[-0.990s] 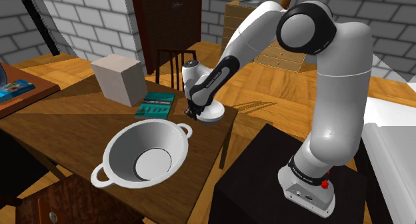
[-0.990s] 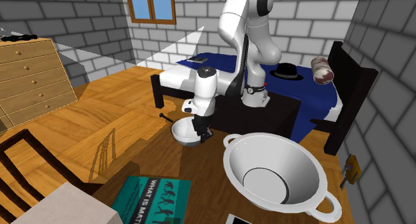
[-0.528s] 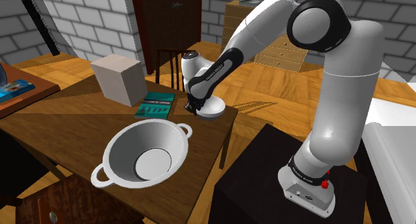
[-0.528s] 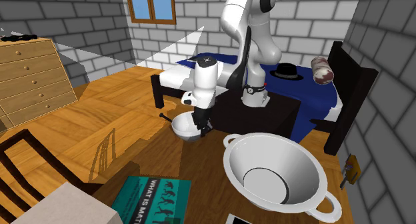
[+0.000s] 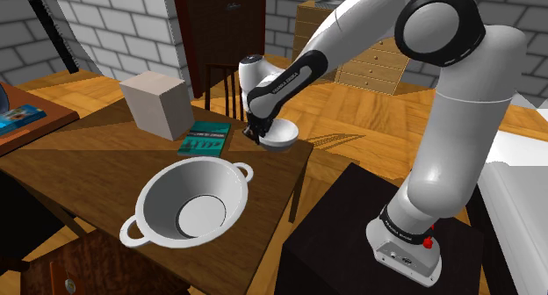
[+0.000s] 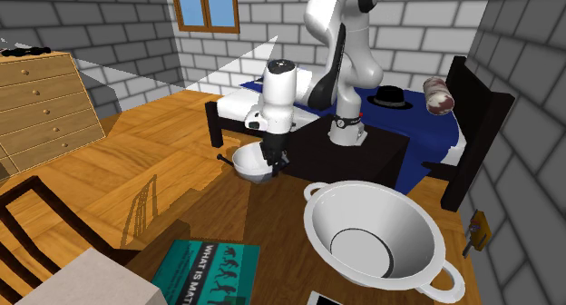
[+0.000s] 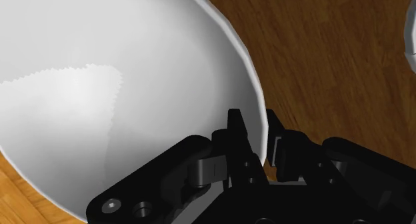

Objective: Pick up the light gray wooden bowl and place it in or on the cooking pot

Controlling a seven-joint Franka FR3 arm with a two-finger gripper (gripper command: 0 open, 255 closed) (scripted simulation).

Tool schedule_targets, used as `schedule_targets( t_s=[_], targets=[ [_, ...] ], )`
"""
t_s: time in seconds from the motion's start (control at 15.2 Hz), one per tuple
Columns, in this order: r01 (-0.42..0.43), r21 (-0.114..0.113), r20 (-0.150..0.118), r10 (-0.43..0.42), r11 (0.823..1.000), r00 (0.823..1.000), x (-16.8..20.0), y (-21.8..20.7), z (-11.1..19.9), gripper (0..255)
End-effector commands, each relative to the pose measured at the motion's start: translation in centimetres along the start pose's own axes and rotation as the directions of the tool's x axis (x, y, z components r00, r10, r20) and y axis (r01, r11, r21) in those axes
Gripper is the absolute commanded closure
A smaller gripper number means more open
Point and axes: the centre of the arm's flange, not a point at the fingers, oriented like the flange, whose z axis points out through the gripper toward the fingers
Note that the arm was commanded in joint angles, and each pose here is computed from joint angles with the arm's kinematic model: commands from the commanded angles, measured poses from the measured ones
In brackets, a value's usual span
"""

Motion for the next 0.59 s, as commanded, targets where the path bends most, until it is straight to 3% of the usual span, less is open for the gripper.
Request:
schedule_targets(
  t_s=[0.0,0.53],
  targets=[
    [0.000,0.000,0.000,0.000,1.000,1.000,0.0,0.0,-1.0,255],
    [0.000,0.000,0.000,0.000,1.000,1.000,0.1,0.5,-5.2,255]
  ],
)
